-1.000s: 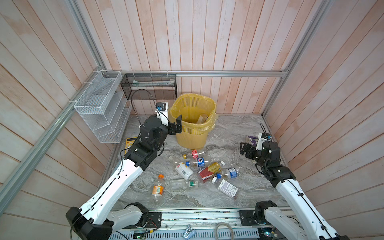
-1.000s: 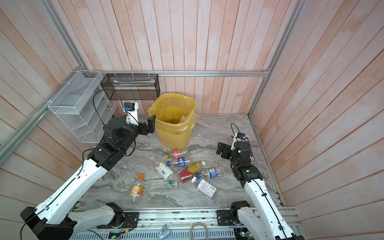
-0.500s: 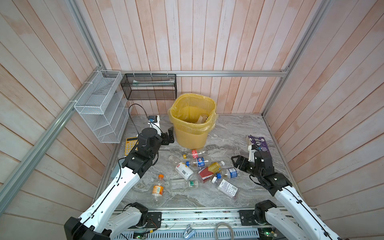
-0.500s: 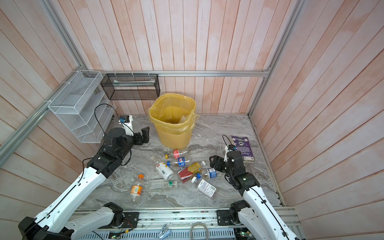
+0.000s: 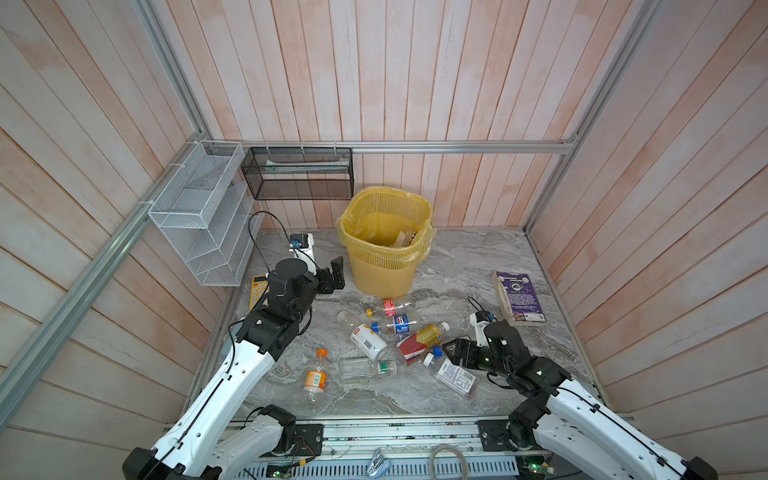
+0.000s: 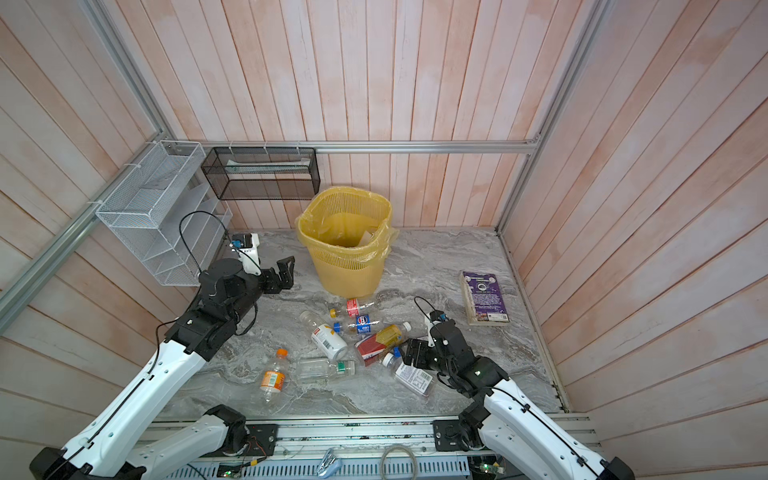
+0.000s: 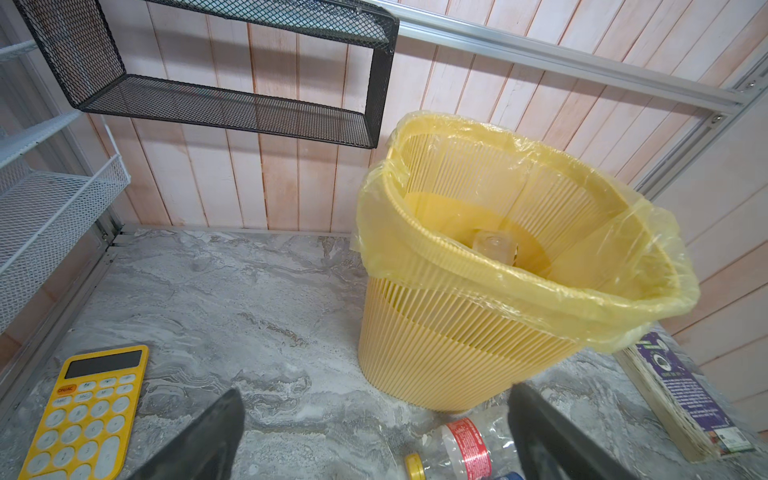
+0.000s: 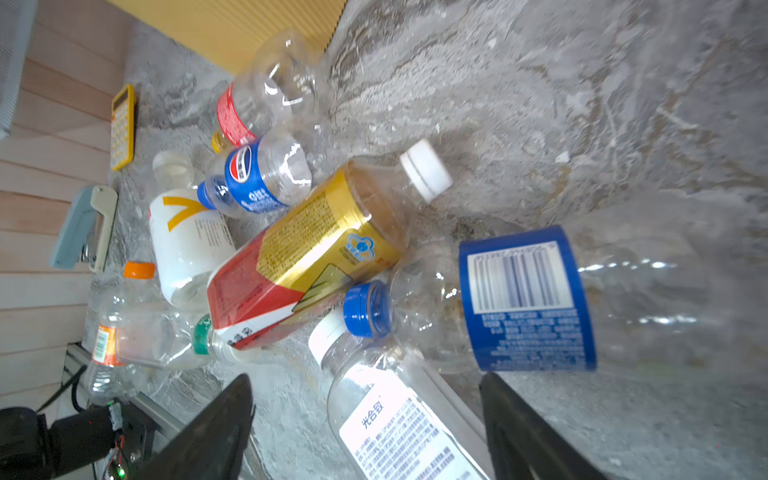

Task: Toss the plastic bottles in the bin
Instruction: 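Lift the green-label bottle with the left gripper and drop it into the bin, then grasp the white-capped clear bottle with the right gripper while the left gripper withdraws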

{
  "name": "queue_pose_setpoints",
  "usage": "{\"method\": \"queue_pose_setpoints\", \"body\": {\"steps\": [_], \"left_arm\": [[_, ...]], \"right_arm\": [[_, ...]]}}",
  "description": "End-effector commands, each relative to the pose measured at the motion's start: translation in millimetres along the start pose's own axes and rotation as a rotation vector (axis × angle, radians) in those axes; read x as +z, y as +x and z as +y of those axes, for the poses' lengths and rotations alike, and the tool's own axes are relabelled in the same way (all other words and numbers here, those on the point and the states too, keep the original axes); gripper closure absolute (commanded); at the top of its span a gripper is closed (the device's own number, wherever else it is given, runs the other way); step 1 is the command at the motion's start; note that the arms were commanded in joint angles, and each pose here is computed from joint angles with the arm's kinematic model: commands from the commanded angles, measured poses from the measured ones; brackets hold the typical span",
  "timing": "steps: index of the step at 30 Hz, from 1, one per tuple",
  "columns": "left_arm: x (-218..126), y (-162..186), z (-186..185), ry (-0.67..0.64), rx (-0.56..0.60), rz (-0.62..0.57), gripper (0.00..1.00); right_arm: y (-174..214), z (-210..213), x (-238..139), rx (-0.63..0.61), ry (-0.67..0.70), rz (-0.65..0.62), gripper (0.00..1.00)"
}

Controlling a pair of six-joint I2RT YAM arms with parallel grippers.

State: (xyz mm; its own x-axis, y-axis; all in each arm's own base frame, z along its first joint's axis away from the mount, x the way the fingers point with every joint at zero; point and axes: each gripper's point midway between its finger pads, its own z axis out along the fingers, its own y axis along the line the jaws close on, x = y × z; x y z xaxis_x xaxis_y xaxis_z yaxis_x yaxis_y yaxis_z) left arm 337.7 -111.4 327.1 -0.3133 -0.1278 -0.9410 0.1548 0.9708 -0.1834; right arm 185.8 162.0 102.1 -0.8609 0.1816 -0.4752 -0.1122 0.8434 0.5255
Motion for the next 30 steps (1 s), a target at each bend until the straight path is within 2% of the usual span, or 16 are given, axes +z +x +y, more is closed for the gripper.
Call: {"method": "queue_pose_setpoints", "body": {"steps": [1,10,16,23,30], "left_arm": [[-3.7,8.5,2.9,0.000,-0.008,0.020,0.00],[-7.5,5.1,2.0,0.007,-0.020,0.019,0.00],[-8.9,6.7,1.2,0.013,-0.025,0.027,0.00],[-9.7,10.8,1.6,0.015,-0.025,0.037,0.00],[-9.9,12.9,4.8,-0.002,-0.017,0.042,0.00]], "right_arm": [[10.5,-1.6,7.9,-0.030,0.020,0.026,0.11],[40.5,10.4,23.0,-0.129,0.024,0.118,0.10],[65.0,13.6,29.7,-0.178,0.055,0.185,0.13],[79.8,9.8,30.9,-0.287,0.180,0.255,0.11],[89.9,7.0,42.9,-0.377,0.292,0.325,0.19]]}}
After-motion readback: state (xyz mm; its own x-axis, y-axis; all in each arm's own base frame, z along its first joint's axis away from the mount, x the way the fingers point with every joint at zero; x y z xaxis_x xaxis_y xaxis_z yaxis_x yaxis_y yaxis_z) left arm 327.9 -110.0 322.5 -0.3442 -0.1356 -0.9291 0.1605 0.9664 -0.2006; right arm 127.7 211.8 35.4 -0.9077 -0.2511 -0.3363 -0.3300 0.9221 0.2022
